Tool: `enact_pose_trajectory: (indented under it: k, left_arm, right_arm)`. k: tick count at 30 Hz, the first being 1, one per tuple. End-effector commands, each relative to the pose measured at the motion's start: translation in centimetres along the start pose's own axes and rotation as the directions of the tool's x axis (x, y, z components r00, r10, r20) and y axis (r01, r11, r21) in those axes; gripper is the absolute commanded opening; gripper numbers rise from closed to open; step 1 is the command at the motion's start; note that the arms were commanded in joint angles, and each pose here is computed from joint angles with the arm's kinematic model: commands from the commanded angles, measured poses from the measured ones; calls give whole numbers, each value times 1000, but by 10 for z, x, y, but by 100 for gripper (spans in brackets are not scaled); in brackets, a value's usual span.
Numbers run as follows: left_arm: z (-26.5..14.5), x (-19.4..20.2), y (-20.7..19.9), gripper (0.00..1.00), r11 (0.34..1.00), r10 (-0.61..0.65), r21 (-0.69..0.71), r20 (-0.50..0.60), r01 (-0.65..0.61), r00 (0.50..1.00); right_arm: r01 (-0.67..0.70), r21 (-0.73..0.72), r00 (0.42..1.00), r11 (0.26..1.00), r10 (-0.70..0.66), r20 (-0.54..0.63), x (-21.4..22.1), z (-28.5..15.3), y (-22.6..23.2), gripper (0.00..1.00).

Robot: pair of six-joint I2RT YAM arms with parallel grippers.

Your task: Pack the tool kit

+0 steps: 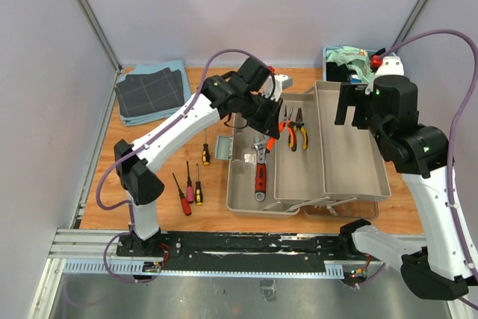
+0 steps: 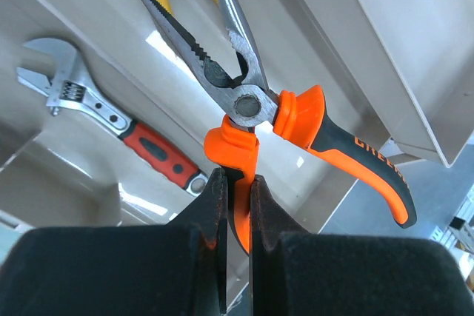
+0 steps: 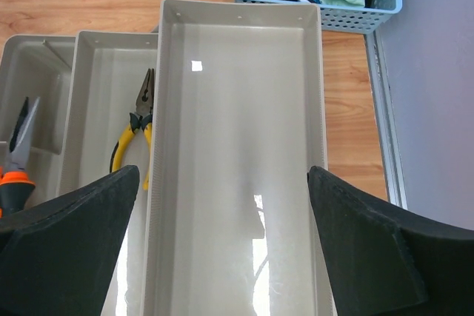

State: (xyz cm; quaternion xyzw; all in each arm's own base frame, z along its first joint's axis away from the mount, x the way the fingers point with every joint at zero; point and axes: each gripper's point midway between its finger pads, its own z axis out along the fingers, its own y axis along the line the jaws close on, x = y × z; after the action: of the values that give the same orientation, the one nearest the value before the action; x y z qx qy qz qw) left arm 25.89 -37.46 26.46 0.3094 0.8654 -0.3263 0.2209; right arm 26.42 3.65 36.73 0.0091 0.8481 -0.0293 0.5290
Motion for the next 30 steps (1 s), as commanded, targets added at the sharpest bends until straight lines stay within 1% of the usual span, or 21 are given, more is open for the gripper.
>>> enact_pose_trajectory:
  k: [1,7,13,18,23,30]
  left_arm:
    - [9,-9,-23,0,997,-2,82,7,2,1000]
    - [35,2,-43,0,992,21,125,-51,-15,998]
    - [60,11,-39,0,995,21,100,-92,-12,996]
    - [72,20,-45,0,995,33,102,-123,-20,992]
    - [84,26,-40,0,996,37,80,-143,-26,989]
    - [97,34,-47,0,994,58,100,-171,-41,984]
  right_arm:
    - [-21,72,1000,997,22,-13,10,-6,-17,98]
    - [-20,87,1000,996,22,-16,14,-7,-21,98]
    - [-11,103,1000,995,12,-14,14,-10,-27,98]
    - [-6,109,1000,994,7,-14,14,-11,-30,98]
    - [-2,114,1000,993,3,-13,15,-12,-33,98]
    - [-4,119,1000,993,6,-17,19,-13,-36,98]
